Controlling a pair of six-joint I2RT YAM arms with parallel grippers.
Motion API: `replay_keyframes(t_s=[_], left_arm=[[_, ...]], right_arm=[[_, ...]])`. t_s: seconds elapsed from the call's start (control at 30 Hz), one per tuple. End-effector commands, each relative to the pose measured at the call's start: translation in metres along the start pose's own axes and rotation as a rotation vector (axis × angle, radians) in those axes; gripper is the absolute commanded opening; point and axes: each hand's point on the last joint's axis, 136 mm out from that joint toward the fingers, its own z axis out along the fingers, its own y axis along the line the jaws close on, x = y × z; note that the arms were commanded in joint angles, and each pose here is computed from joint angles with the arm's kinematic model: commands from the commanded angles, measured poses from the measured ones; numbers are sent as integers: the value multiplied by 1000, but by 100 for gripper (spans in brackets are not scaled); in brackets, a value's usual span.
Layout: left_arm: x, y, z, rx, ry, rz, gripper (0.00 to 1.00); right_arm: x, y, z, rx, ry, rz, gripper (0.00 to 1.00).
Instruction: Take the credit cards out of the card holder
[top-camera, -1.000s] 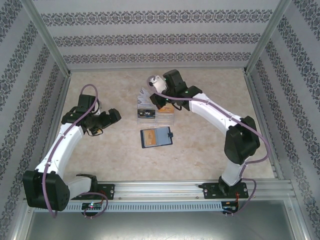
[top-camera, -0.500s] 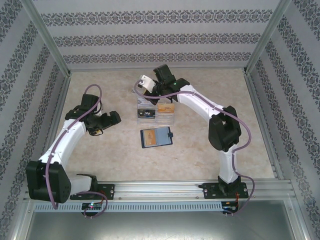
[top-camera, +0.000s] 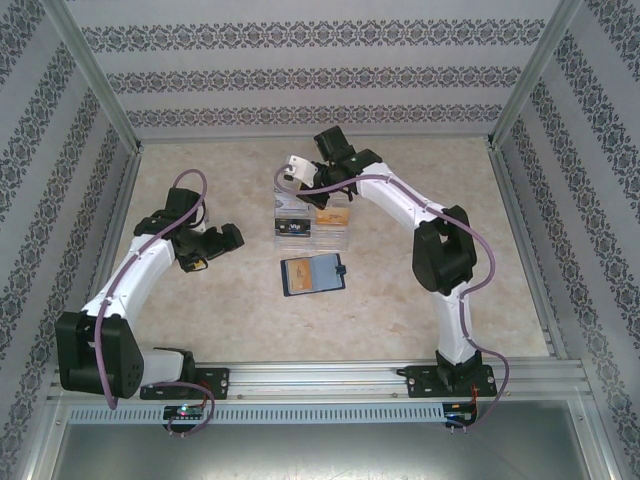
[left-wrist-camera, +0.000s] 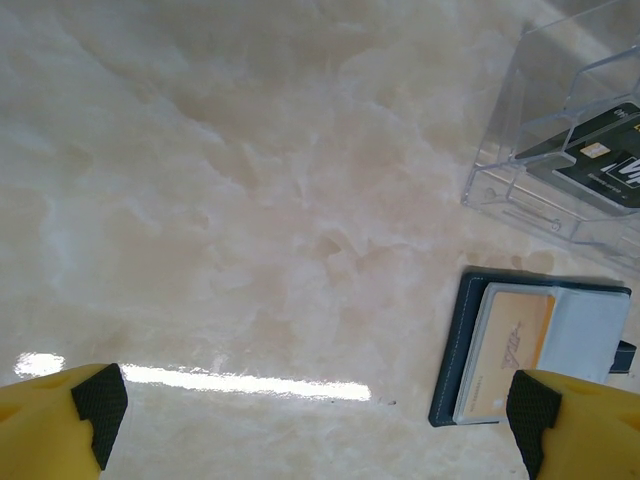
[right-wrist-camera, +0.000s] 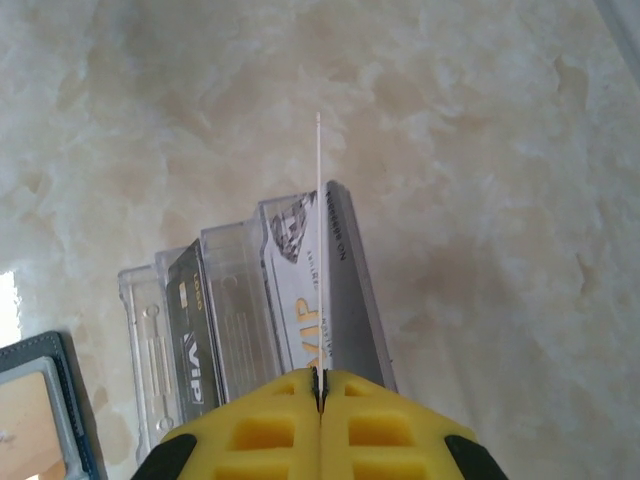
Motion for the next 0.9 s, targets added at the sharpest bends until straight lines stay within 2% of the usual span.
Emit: replay_keyframes(t_s=[0.0, 0.37, 0.47, 0.63, 0.87], left_arm=[[5, 1, 0, 9, 29, 5, 99], [7, -3, 4, 38, 45, 4, 99], [8, -4, 5, 43, 54, 5, 99], [8, -4, 6, 46, 55, 6, 99], [9, -4, 7, 50, 59, 5, 99]], right_arm=[[5, -2, 4, -6, 30, -36, 0], [18, -4, 15, -17, 72, -36, 3], [18, -5, 17, -10, 79, -35, 7], [18, -8, 15, 6, 88, -28, 21], [5, -12, 1, 37, 56, -21, 24]])
